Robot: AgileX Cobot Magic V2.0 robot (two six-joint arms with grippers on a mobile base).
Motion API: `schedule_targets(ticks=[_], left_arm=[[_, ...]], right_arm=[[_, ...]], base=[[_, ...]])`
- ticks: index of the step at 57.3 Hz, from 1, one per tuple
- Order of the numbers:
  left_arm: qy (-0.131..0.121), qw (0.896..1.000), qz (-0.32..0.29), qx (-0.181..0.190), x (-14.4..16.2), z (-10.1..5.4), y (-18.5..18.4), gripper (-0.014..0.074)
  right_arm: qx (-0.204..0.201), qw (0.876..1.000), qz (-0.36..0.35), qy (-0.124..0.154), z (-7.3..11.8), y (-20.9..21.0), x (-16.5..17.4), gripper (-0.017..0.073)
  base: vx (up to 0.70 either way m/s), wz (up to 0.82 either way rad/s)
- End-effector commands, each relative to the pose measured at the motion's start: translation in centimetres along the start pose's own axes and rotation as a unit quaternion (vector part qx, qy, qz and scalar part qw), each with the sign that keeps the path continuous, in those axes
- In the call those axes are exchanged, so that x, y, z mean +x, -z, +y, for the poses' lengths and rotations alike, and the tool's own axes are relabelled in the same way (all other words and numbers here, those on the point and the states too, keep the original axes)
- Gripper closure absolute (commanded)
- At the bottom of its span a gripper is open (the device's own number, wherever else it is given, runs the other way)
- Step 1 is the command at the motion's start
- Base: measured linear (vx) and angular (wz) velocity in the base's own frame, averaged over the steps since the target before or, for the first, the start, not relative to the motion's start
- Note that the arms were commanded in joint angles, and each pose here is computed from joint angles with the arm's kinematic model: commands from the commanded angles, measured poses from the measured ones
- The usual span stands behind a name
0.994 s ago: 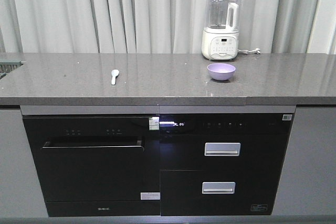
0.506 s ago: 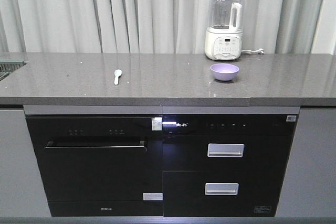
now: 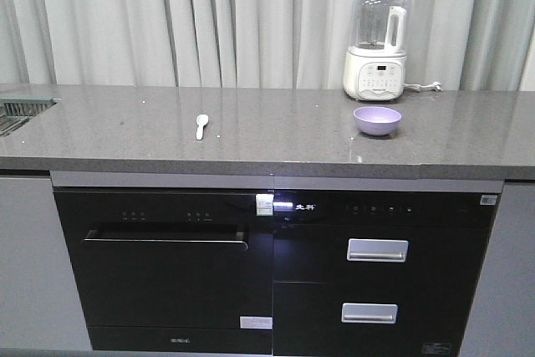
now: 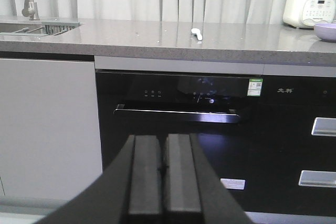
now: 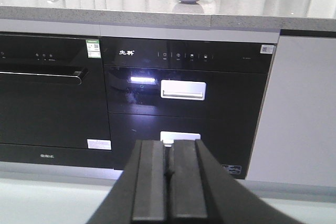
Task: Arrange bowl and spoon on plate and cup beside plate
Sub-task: 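Drive the base toward the counter with the spoon and lavender bowl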
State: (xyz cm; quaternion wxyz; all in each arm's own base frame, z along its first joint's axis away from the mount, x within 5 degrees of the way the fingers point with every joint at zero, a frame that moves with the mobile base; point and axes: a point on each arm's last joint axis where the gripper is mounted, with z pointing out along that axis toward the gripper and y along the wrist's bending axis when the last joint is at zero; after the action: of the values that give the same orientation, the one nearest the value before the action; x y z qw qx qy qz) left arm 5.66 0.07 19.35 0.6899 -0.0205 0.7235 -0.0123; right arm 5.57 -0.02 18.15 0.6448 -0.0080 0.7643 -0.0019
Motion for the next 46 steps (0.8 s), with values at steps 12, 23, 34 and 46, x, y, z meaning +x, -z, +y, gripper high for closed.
schedule_targets(ticks=[12,23,34,46], left_arm=[[0.007,0.999,-0.038,0.006,-0.19,-0.06,0.04,0.0599],[0.007,0.999,-0.038,0.006,-0.19,-0.06,0.04,0.0599],[0.007,0.999,-0.038,0.006,-0.19,-0.06,0.04,0.0599],[0.007,0.999,-0.038,0.006,-0.19,-0.06,0.04,0.0599]], right_arm=[[0.001,0.999,-0.046,0.006,0.01,0.05,-0.41,0.0568],[0.001,0.999,-0.046,0.006,0.01,0.05,-0.41,0.0568],[0.001,0.999,-0.045,0.006,0.01,0.05,-0.4,0.0568],[0.001,0.999,-0.045,0.006,0.01,0.05,-0.4,0.0568]], base=[[0.14,0.05],[0.18,0.03],[0.21,0.04],[0.22,0.0]])
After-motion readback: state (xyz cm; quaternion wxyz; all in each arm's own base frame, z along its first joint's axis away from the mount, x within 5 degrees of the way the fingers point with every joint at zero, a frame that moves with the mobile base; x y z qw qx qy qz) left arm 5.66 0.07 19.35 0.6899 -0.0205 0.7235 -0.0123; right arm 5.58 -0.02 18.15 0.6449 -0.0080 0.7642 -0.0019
